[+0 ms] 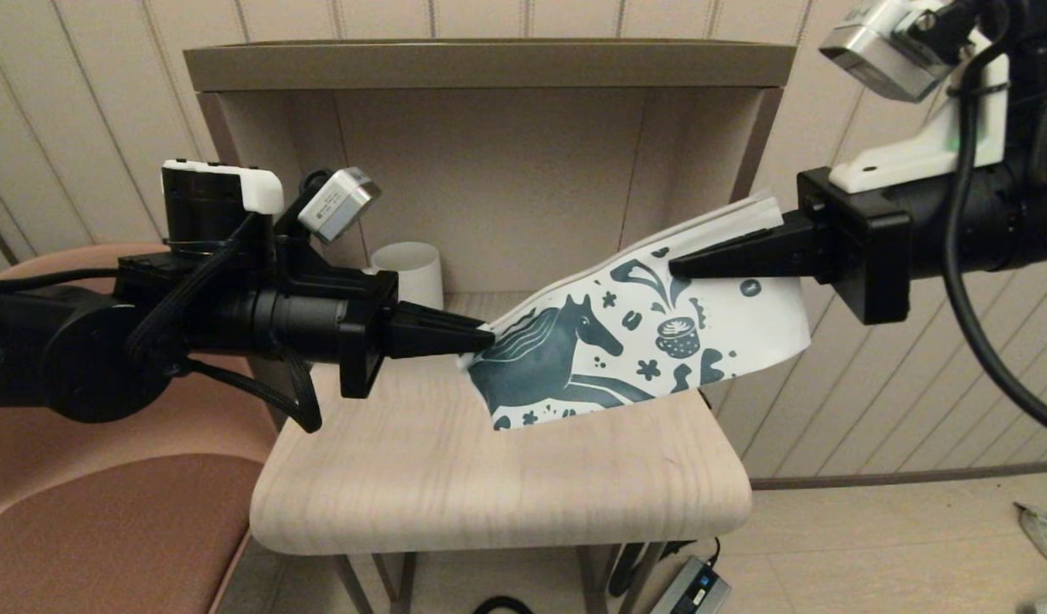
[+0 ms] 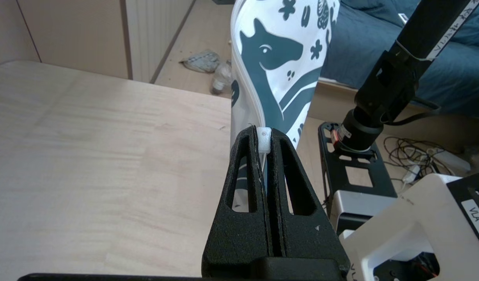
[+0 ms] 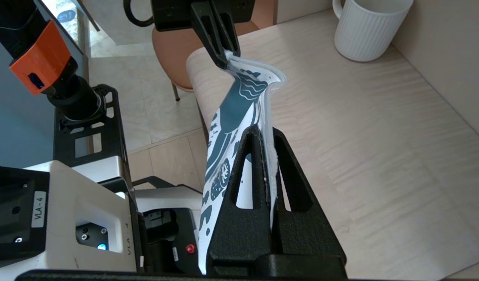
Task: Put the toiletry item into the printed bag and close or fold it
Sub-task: Close the strorage bag and place it on the desk
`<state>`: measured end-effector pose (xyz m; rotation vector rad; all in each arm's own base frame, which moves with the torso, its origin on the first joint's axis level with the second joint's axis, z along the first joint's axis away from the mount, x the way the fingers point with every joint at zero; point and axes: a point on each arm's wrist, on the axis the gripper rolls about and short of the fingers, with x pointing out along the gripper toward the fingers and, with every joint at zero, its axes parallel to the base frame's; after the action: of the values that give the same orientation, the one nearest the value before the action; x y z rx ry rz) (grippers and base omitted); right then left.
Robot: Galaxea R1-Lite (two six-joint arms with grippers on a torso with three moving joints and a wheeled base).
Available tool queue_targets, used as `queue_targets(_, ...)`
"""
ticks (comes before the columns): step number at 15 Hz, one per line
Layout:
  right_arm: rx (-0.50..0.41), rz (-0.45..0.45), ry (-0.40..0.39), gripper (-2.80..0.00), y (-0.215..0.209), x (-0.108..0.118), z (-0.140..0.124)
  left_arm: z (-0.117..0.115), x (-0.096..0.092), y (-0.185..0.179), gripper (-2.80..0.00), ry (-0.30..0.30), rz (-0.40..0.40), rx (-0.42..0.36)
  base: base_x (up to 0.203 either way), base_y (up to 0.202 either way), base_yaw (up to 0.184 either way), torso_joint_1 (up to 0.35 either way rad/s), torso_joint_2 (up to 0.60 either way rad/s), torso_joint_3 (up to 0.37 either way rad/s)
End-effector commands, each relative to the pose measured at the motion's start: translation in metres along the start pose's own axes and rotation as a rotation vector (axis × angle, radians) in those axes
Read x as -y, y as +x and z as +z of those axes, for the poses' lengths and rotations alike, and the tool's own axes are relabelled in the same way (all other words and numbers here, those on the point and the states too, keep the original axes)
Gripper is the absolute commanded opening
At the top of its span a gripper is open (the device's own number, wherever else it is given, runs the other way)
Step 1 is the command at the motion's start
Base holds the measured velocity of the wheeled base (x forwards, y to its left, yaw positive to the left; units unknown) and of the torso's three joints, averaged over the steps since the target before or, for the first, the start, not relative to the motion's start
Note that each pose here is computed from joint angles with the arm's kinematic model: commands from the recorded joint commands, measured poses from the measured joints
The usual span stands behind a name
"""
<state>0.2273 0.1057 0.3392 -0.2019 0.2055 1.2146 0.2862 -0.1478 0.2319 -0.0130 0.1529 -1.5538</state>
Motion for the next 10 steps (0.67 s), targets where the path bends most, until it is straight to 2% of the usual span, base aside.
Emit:
queue_targets(1, -0.005, 0.007, 0.004, -2.80, 0.0016, 0.0007, -0.0017, -0.0004, 0.0002, -0.0002, -2.80, 0.003, -0.006, 0.001, 0.000, 0.000, 0.000, 0.000, 0.00, 0.000)
queue_targets(3, -0.003, 0.008, 0.003, -2.80, 0.0009, 0.0000, -0.0014, -0.0020, 0.0011, -0.0008, -2.80, 0.017, -0.006, -0.001, 0.000, 0.000, 0.000, 0.000, 0.00, 0.000)
queue_targets(4, -0.003, 0.008, 0.004, -2.80, 0.0009, 0.0000, -0.0014, -0.0044, 0.0014, -0.0008, 0.00, 0.026, -0.006, -0.005, 0.000, 0.000, 0.000, 0.000, 0.00, 0.000)
queue_targets(10, -0.008, 0.009, 0.010, -2.80, 0.0024, 0.0018, -0.0031, -0.0022, 0.0022, -0.0016, 0.00, 0.034, -0.005, -0.001, 0.000, 0.000, 0.000, 0.000, 0.00, 0.000)
